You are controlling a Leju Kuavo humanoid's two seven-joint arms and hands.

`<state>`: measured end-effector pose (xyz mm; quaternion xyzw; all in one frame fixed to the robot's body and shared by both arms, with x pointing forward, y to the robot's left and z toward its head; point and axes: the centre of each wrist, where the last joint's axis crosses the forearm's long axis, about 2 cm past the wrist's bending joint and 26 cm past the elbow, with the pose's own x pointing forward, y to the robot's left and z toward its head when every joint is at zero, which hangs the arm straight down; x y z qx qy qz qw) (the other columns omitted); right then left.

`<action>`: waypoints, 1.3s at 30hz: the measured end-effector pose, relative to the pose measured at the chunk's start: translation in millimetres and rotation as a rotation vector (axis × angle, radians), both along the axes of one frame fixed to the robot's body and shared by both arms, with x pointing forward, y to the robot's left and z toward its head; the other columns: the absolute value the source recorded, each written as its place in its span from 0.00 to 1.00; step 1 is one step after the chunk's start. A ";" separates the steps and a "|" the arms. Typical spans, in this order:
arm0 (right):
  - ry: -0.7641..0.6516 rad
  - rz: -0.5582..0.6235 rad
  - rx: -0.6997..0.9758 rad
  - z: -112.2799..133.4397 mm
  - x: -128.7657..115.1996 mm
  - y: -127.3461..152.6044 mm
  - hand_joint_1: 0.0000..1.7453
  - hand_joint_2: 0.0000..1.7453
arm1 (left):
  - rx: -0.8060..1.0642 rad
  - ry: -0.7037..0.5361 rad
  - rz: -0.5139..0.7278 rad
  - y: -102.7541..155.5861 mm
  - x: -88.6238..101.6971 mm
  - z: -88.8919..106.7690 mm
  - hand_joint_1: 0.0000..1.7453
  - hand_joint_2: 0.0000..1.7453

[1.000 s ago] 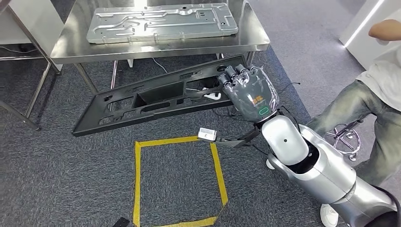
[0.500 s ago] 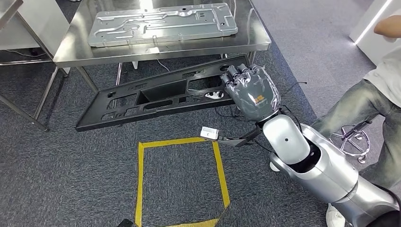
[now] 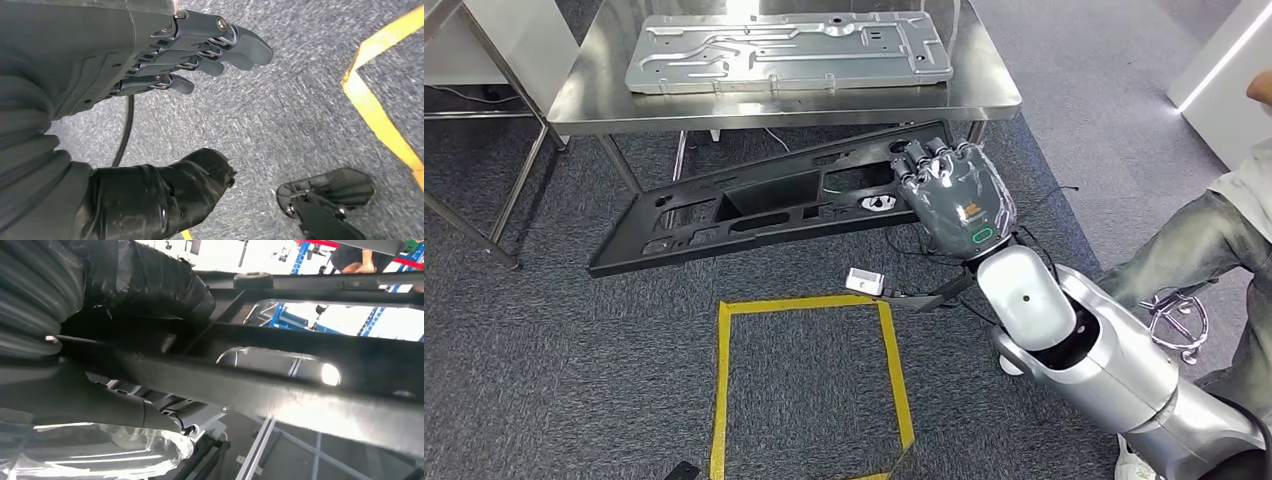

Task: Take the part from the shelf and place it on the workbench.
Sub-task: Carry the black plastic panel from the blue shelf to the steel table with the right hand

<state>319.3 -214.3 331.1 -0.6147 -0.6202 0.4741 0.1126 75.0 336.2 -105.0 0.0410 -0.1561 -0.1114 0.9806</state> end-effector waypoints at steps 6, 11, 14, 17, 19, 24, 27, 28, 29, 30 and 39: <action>0.000 -0.001 -0.001 -0.5 -0.1 0.0 1.00 1.00 | 0.000 0.002 0.000 0.0 -0.6 -0.1 0.00 1.00; -0.008 -0.005 -0.002 0.8 0.3 0.0 1.00 1.00 | -0.007 0.001 0.002 -1.7 1.4 0.1 0.00 1.00; -0.011 -0.004 -0.003 1.5 0.2 -0.2 1.00 1.00 | -0.008 0.001 0.003 -1.3 1.7 0.2 0.00 1.00; -0.009 -0.005 -0.004 0.8 0.1 -0.3 1.00 1.00 | -0.008 0.001 0.001 -1.5 1.8 0.2 0.00 1.00; -0.007 -0.006 -0.005 -0.2 -0.1 -0.3 1.00 1.00 | -0.006 0.006 0.001 -1.3 -0.3 -0.2 0.00 1.00; -0.012 -0.010 -0.009 -0.1 0.3 -0.7 1.00 1.00 | -0.002 0.005 0.001 -1.0 0.0 -0.1 0.00 1.00; -0.019 -0.016 -0.014 -0.7 0.4 -1.6 1.00 1.00 | 0.001 0.006 0.000 -1.0 -0.9 -0.2 0.00 1.00; -0.028 -0.020 -0.015 -0.9 0.4 -2.3 1.00 1.00 | 0.001 0.008 0.000 -1.0 -1.7 -0.4 0.00 1.00; -0.044 -0.023 -0.015 -0.7 0.4 -3.1 1.00 1.00 | 0.001 0.008 0.000 -1.0 -1.6 -0.4 0.00 1.00; -0.064 -0.026 -0.013 -0.5 0.5 -4.1 1.00 1.00 | 0.001 0.006 0.000 -1.0 -0.8 -0.2 0.00 1.00; -0.131 -0.034 0.001 -9.0 -1.4 -15.0 1.00 1.00 | -0.001 0.005 -0.001 -2.0 -0.3 -0.2 0.00 1.00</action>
